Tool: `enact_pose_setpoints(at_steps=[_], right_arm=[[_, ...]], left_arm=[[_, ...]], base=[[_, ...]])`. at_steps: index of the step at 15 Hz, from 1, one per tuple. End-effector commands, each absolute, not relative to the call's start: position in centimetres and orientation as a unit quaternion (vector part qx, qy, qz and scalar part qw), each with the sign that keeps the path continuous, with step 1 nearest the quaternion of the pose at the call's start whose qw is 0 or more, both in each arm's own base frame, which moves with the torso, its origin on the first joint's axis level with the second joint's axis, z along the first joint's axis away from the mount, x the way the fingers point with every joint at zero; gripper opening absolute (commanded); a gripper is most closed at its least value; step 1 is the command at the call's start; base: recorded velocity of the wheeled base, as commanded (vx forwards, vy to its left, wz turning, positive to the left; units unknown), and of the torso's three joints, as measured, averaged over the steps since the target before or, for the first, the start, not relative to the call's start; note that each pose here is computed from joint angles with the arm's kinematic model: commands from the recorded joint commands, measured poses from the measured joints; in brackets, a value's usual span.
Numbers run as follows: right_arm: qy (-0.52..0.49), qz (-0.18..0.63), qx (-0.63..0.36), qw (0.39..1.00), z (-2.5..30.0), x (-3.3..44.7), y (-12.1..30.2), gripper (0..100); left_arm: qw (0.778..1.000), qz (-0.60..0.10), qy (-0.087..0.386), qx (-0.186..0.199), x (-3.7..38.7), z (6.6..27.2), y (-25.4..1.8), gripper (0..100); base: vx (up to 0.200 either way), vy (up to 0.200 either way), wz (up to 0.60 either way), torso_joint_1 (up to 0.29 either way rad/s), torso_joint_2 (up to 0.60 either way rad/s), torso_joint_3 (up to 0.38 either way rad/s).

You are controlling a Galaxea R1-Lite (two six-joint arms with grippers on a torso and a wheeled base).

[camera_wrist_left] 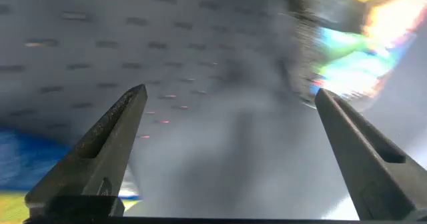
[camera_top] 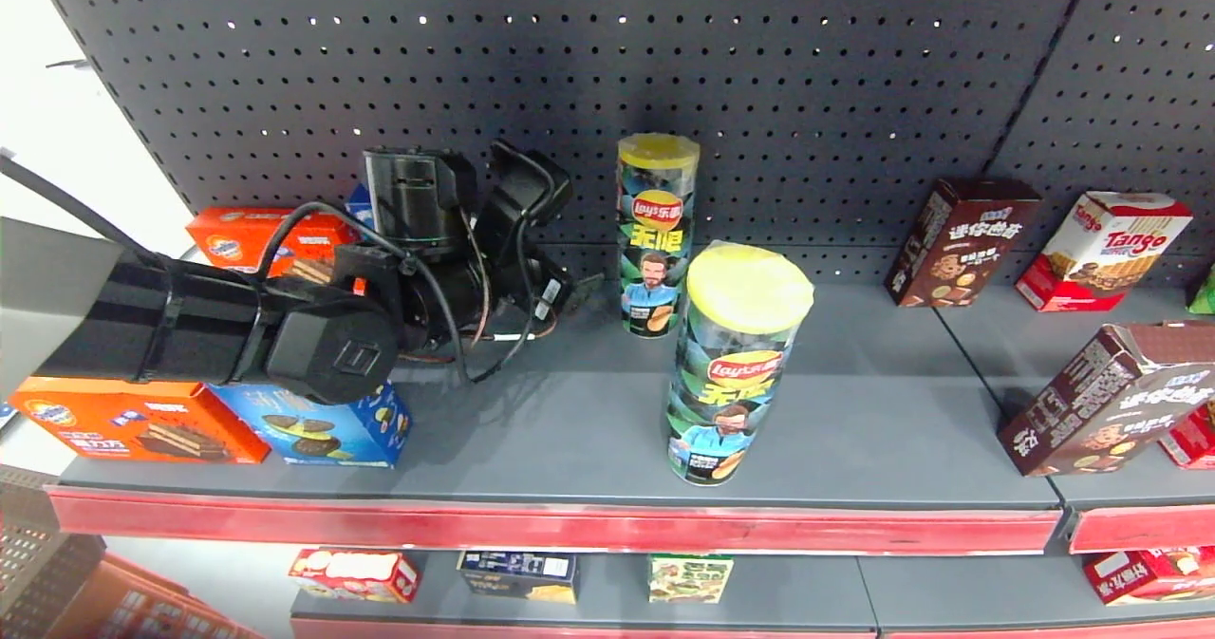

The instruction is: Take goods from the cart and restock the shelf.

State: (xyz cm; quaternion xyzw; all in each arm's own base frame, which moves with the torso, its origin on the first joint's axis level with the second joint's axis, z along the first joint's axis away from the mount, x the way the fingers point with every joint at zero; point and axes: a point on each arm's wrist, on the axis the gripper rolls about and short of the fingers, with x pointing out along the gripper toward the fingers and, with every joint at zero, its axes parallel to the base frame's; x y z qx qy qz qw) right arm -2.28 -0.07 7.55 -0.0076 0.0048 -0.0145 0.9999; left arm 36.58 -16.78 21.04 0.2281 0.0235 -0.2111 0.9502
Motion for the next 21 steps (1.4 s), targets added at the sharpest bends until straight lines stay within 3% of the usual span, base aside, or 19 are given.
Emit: enact_pose_setpoints(at_steps=[1,5,21], right_arm=[[0.005,-0.015,-0.008,1.000,7.5,-2.3,-0.1,100],[0.005,-0.015,-0.008,1.000,7.5,-2.3,-0.1,100],[0.005,-0.015,-0.007,1.000,7.5,-2.3,-0.1,100]], left_arm=[[0.953,-0.193,0.032,0.232,37.1,20.2,-17.2,100],[0.957,-0.169,0.035,0.232,38.2,19.5,-17.8,100],[0.953,-0.199,0.022,0.229,38.9,18.6,-21.3,100]], base=[[0.000,0.000,0.00,0.000,0.00,0.000],[0.000,0.000,0.00,0.000,0.00,0.000],[0.000,0.000,0.00,0.000,0.00,0.000]])
